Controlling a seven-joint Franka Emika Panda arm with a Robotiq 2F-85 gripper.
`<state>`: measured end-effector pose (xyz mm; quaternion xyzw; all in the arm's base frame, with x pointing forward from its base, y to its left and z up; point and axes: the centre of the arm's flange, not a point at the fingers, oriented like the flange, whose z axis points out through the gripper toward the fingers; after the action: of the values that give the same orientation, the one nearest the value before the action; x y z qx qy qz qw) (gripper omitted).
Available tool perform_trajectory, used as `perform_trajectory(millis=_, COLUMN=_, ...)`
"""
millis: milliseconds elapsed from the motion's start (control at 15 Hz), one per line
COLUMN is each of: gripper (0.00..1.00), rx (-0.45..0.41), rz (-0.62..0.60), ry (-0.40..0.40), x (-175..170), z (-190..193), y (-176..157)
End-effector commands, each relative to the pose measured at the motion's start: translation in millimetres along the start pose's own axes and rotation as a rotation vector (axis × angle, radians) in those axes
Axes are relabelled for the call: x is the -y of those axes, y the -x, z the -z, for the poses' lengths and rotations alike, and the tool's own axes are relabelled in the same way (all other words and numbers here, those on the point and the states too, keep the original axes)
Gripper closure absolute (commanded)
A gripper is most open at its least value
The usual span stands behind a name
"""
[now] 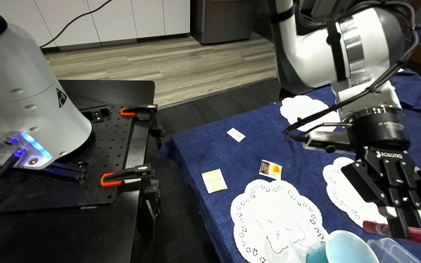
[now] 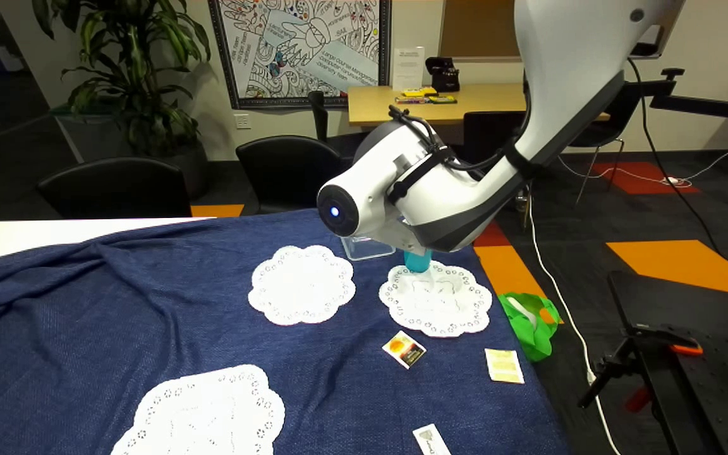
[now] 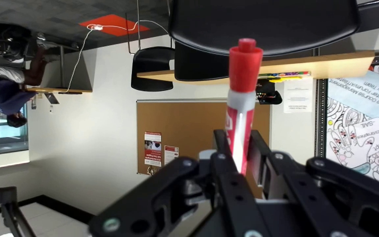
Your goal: Put the marker in the cup
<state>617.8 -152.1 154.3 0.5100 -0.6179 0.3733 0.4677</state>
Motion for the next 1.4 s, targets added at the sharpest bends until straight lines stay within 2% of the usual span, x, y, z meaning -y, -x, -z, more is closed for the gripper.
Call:
perform_trajectory(millis=0, gripper=0.95, rx=-0.058, rz=0.029, ry=0.035, x=19.7, z=-11.7, y=16.7)
perform_trajectory(millis=600, gripper=0.95, rx=-0.098, rz=0.112, ry=0.099, x=32.9, z=-44.1, y=53.2)
perform_trajectory(millis=1333, gripper=0.95, rx=-0.138, rz=0.088, ry=0.151, x=48.7, z=-50.3, y=71.8)
